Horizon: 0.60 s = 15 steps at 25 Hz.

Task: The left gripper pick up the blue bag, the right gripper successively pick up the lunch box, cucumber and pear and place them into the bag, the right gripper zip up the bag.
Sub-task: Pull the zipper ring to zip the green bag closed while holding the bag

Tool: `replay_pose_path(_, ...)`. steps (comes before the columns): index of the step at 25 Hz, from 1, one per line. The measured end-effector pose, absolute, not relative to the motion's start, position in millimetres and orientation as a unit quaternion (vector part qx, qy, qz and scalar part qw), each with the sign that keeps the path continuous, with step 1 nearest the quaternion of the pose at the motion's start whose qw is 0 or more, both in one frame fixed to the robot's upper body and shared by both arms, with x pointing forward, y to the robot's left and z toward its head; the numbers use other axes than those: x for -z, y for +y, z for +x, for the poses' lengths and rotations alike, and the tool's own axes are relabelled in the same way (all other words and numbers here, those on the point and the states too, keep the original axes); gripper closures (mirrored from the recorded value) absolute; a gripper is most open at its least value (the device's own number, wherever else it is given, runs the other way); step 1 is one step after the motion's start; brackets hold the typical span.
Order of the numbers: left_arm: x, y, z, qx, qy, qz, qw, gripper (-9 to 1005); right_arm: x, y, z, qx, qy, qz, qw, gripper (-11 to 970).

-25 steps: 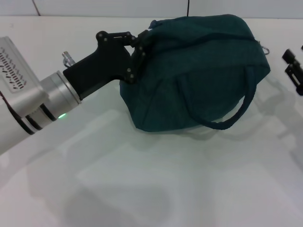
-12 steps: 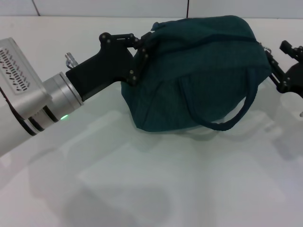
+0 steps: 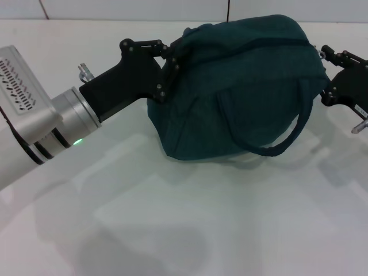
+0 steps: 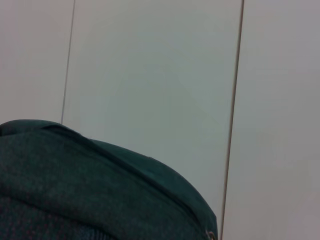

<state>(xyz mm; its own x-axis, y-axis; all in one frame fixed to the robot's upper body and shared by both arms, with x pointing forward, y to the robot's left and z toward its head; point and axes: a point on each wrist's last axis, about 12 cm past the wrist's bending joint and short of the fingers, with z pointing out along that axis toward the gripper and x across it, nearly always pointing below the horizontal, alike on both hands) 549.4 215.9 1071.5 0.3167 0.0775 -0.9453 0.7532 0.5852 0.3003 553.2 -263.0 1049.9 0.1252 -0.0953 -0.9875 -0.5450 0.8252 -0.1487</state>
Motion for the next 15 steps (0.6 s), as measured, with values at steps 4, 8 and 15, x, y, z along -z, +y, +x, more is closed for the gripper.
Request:
replay_pose_path(4,-1071.3,216.1,549.6,0.231,0.532,0.393,0.714,935,-1050.7,-261.3,553.6,-0.153,0.637,-0.256,0.71,629)
replay_pose_path(8,-1071.8,214.8,550.2,0.229,0.529,0.396,0.715,933,-1051.0,-261.3,554.1,-0.15,0.636,-0.255,0.713,798)
replay_pose_path(15,-1073.1,214.0,551.9,0.23,0.529,0.393,0.716,932,-1049.1,-270.0,556.1,-0.134,0.652,-0.216,0.715,930)
